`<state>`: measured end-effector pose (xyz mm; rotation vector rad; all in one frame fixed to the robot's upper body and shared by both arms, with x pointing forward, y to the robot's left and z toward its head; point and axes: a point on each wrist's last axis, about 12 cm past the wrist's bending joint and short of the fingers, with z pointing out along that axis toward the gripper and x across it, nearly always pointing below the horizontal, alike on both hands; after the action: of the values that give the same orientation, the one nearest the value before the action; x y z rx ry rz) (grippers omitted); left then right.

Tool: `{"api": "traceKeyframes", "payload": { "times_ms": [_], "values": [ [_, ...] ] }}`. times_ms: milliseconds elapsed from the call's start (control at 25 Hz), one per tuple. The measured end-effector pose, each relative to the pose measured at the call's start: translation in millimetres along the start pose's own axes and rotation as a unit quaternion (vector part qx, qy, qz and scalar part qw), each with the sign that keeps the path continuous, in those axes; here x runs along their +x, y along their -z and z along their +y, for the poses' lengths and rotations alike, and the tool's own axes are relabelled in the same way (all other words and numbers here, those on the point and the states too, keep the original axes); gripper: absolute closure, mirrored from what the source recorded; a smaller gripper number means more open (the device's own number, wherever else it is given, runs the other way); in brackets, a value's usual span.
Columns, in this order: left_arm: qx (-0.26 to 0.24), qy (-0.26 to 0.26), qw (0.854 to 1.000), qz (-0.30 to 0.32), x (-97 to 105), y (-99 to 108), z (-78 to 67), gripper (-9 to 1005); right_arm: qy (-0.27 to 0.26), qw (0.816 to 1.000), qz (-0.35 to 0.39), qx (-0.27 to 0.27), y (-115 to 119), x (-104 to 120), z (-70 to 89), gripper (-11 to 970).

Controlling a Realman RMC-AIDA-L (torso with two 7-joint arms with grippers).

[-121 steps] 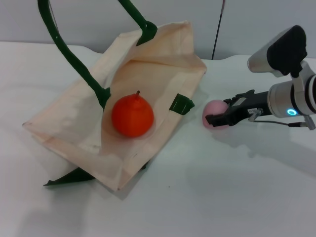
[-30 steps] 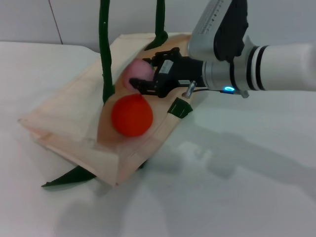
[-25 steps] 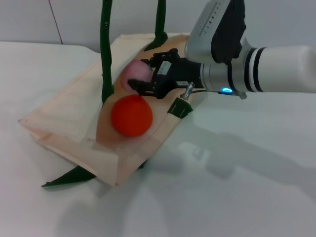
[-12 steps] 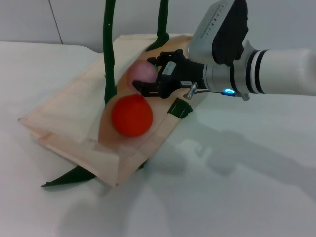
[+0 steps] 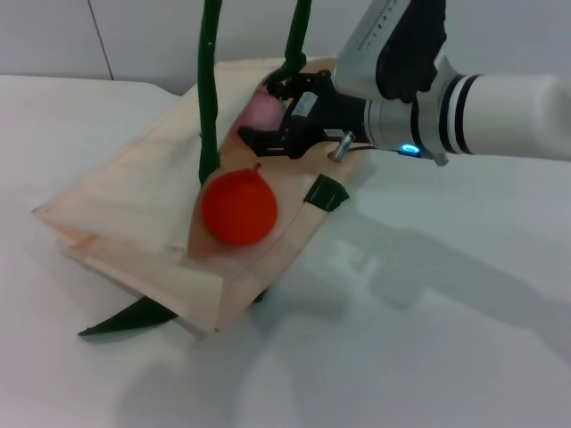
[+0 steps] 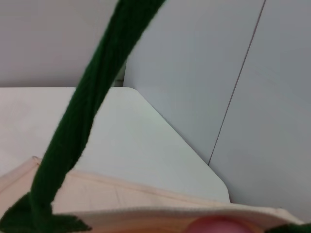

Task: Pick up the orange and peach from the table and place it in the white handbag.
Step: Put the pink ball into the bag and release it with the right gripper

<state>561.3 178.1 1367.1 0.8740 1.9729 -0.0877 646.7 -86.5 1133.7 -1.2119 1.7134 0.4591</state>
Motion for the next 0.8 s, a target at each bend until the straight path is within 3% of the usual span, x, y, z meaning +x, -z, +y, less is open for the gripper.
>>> {"api": "traceKeyframes", "payload": {
  "times_ms": [440, 800],
  "values": [
    [0.008, -0.015, 1.0, -0.009, -7.5, -3.5, -8.7, 887, 0.007, 0.999, 0.022, 0.031, -2.9, 7.6, -7.3, 180],
    [0.01, -0.018, 1.0, -0.009, -9.3, -4.2, -11.4, 888, 0.012, 0.999, 0.024, 0.026, -5.3, 7.3, -3.6, 142]
  ]
}}
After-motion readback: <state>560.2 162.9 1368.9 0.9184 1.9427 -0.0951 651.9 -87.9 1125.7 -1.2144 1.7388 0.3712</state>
